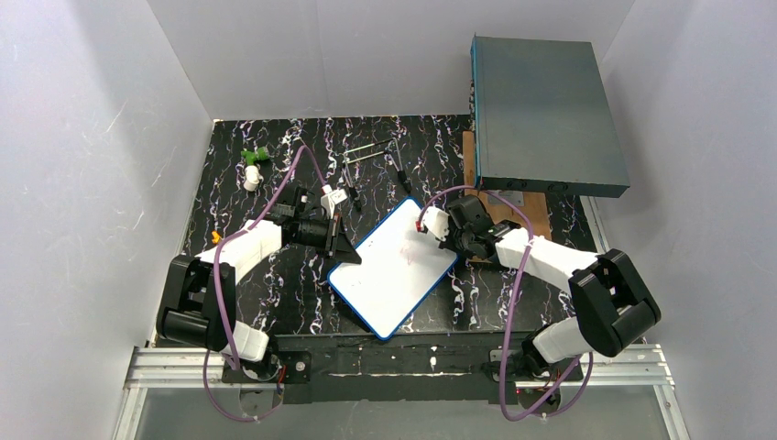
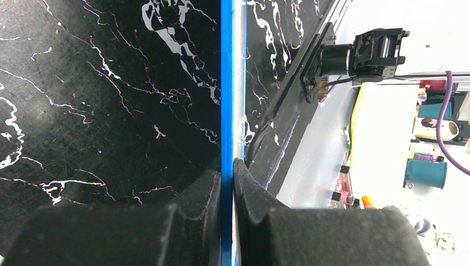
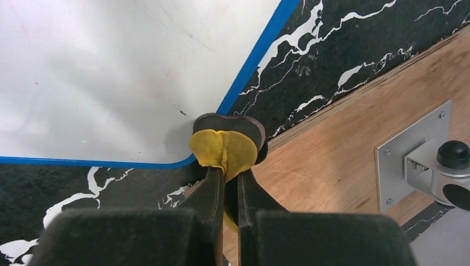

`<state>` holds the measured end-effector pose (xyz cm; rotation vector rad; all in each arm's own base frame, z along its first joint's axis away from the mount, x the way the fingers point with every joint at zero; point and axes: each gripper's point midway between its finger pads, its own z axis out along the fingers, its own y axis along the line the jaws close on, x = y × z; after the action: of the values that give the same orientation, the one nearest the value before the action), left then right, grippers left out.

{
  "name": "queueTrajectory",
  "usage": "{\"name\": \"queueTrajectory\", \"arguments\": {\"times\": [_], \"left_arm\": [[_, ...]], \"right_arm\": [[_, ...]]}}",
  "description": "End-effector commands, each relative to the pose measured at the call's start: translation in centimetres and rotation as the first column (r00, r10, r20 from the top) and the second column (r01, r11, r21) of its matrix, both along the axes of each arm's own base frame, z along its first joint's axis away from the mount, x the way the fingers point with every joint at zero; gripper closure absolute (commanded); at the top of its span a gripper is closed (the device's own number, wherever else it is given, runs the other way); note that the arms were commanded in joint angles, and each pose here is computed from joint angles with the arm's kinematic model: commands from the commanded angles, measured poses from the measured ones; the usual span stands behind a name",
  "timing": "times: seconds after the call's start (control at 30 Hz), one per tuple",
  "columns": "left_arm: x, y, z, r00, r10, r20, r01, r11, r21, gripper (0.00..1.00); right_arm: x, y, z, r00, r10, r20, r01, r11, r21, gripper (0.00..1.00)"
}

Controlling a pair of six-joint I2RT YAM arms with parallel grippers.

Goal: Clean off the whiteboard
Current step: Erase the whiteboard at the center of the board.

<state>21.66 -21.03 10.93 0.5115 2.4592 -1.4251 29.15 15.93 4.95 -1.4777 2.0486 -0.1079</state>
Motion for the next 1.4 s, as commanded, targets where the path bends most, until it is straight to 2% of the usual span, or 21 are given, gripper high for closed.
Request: {"name": "queueTrajectory", "arguments": {"times": [0.0, 0.2, 0.33, 0.4, 0.47, 0.5, 0.63, 0.67, 0.73, 0.8, 0.93, 1.03, 1.13, 1.27, 1.37], "left_arm": [[0.2, 0.1, 0.7, 0.996, -0.025, 0.086, 0.024, 1.000, 0.016, 1.00], [0.2, 0.1, 0.7, 0.996, -0.026, 0.087, 0.024, 1.000, 0.016, 1.00], [0.2, 0.1, 0.9, 0.995, -0.026, 0.092, 0.025, 1.000, 0.013, 1.00], [0.2, 0.1, 1.0, 0.995, -0.027, 0.095, 0.026, 1.000, 0.012, 1.00], [0.1, 0.0, 0.9, 0.995, -0.031, 0.092, 0.030, 0.999, 0.013, 1.00], [0.1, 0.0, 0.8, 0.995, -0.032, 0.092, 0.031, 0.999, 0.013, 1.00], [-0.1, -0.2, 0.9, 0.995, -0.041, 0.092, 0.040, 0.999, 0.009, 1.00], [-0.1, -0.2, 0.9, 0.995, -0.041, 0.095, 0.040, 0.999, 0.009, 1.00], [-0.1, -0.2, 0.8, 0.995, -0.043, 0.090, 0.042, 0.999, 0.008, 1.00], [-0.1, -0.2, 0.9, 0.995, -0.043, 0.093, 0.043, 0.999, 0.007, 1.00], [-0.2, -0.1, 1.0, 0.993, -0.043, 0.107, 0.043, 0.999, 0.008, 1.00], [-0.2, -0.1, 1.1, 0.993, -0.042, 0.112, 0.042, 0.999, 0.009, 1.00], [-0.2, -0.1, 1.1, 0.992, -0.043, 0.116, 0.042, 0.999, 0.007, 1.00], [-0.2, -0.2, 1.3, 0.992, -0.045, 0.120, 0.045, 0.999, 0.002, 1.00], [-0.1, -0.2, 1.4, 0.991, -0.046, 0.123, 0.046, 0.999, -0.002, 1.00]], "right_arm": [[-0.1, -1.1, -0.9, 1.000, 0.018, -0.018, -0.019, 0.997, -0.073, 0.99], [-3.9, -1.7, -1.7, 0.967, 0.143, -0.209, -0.170, 0.979, -0.113, 0.99], [-5.0, -1.0, -1.5, 0.946, 0.184, -0.268, -0.211, 0.974, -0.076, 0.99], [-4.0, 0.4, -0.9, 0.961, 0.166, -0.220, -0.173, 0.985, -0.013, 0.99], [0.0, 2.0, 1.7, 0.997, 0.034, -0.074, -0.030, 0.998, 0.052, 0.99], [0.7, 2.4, 2.1, 0.998, 0.015, -0.057, -0.012, 0.998, 0.063, 0.99], [1.4, 6.2, 2.8, 0.995, 0.063, -0.071, -0.053, 0.990, 0.131, 0.99], [1.3, 8.3, 4.0, 0.993, 0.096, -0.066, -0.083, 0.979, 0.188, 0.99], [-0.3, 12.5, 5.7, 0.977, 0.194, -0.087, -0.161, 0.942, 0.295, 0.99], [-2.1, 15.2, 6.4, 0.956, 0.275, -0.107, -0.223, 0.911, 0.347, 0.99], [-7.0, 18.8, 6.0, 0.889, 0.427, -0.162, -0.340, 0.855, 0.391, 0.99], [-10.1, 19.6, 5.0, 0.841, 0.508, -0.186, -0.410, 0.824, 0.392, 0.99], [-8.6, 18.0, 3.4, 0.886, 0.437, -0.158, -0.369, 0.868, 0.333, 0.99], [-3.4, 14.2, 3.8, 0.963, 0.250, -0.096, -0.209, 0.925, 0.317, 0.99], [-0.4, 11.5, 4.9, 0.990, 0.135, -0.034, -0.118, 0.943, 0.312, 0.99]]}}
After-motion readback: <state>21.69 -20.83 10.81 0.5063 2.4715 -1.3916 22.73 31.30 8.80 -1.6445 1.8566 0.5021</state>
